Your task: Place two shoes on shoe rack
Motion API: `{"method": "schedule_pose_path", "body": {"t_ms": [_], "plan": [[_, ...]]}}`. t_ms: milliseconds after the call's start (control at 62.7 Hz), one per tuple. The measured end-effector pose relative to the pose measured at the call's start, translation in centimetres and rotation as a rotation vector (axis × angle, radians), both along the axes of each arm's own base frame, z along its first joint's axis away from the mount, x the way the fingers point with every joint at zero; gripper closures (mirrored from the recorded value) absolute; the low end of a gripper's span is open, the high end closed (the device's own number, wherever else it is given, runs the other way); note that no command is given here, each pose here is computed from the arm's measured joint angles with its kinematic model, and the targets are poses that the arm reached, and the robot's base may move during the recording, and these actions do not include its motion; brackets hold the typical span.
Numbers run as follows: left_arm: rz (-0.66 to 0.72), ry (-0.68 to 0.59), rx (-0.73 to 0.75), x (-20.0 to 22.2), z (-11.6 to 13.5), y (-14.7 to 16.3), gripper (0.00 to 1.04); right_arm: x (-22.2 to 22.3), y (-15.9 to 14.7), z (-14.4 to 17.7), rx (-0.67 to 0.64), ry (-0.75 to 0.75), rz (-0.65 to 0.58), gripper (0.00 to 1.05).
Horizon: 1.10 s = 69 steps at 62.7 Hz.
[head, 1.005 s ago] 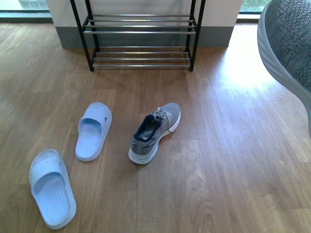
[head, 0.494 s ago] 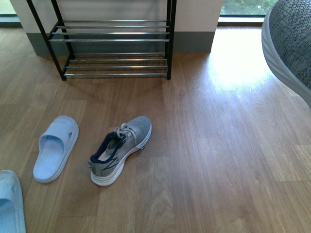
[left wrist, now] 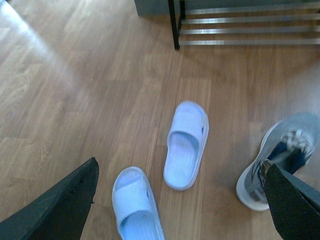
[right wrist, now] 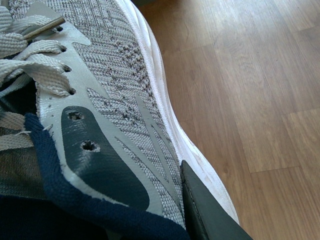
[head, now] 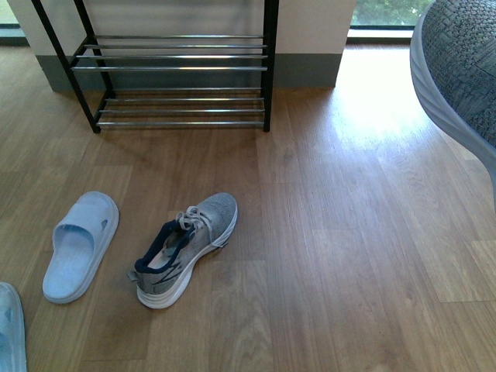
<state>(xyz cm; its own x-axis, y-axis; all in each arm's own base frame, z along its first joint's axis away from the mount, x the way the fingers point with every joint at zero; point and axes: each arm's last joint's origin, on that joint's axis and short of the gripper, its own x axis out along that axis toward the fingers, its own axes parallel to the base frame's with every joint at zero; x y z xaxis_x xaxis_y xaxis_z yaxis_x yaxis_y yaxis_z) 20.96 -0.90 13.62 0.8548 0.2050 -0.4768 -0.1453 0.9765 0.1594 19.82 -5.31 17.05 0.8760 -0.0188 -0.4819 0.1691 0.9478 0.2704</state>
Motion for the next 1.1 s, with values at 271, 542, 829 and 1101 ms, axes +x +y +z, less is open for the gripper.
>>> {"method": "schedule_pose_path", "body": {"t_ms": [271,542,829,1101], "plan": [[-0.275,0.293,0.165,7.1,-6.0,-5.1,0.09,0.0,0.0,0.0,0.000,0.000,0.000,1.03],[-0.445,0.502,0.299,12.9,-14.1,-11.4,0.09,0.0,0.0,0.0,0.000,0.000,0.000,1.03],[-0.430,0.575,0.359,15.4,-20.4,-15.7,0.09,0.0,0.0,0.0,0.000,0.000,0.001,1.03],[-0.324,0.610,0.309,15.9,-24.6,-17.4,0.09,0.0,0.0,0.0,0.000,0.000,0.000,1.03]]}}
